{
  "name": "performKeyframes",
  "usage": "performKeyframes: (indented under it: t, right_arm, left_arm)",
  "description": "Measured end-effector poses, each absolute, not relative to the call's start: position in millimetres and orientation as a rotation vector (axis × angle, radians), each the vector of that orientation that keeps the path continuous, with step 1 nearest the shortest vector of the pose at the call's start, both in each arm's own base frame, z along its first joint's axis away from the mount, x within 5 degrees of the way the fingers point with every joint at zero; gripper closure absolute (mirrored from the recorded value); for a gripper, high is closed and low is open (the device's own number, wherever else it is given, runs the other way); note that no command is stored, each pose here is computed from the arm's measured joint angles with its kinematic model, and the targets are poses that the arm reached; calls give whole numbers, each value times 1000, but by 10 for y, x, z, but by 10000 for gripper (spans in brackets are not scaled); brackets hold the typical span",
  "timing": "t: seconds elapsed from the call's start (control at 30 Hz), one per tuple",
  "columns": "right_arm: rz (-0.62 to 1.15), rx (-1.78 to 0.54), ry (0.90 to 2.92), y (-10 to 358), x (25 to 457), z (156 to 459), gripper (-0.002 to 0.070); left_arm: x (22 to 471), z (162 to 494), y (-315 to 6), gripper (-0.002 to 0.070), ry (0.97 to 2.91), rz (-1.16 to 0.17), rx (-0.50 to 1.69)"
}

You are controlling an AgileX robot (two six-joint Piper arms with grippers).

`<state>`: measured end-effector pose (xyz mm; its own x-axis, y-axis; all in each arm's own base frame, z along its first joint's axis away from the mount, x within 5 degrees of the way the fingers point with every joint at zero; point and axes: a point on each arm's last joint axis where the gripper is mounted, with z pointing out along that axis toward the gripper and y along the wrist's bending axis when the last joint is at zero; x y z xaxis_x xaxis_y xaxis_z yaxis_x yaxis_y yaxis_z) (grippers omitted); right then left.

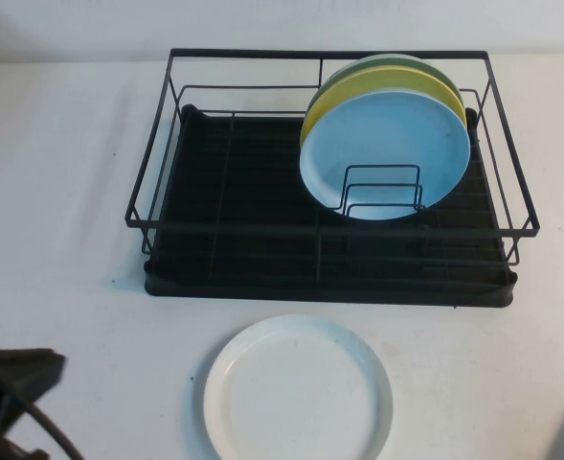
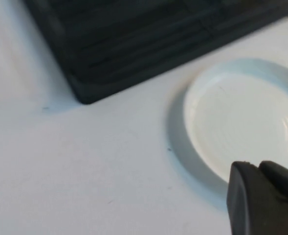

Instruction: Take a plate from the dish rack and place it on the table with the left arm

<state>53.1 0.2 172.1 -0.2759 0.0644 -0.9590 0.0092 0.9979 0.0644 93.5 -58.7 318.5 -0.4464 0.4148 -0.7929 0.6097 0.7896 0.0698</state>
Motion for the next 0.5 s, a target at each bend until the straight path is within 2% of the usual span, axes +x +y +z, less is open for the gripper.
performKeyframes:
  t: [0.17, 0.4, 0.5]
  right_arm:
    - [57, 56, 1850, 3, 531, 1721, 694]
    - [59, 57, 1850, 4, 531, 1721, 694]
    - [59, 57, 1850, 4, 531, 1721, 694]
  left_arm:
    - [772, 3285, -404, 676, 2057, -252, 568]
    - [659, 3268, -299, 676, 2048, -200, 547]
    - [700, 3158, -312, 676, 1958, -191, 545]
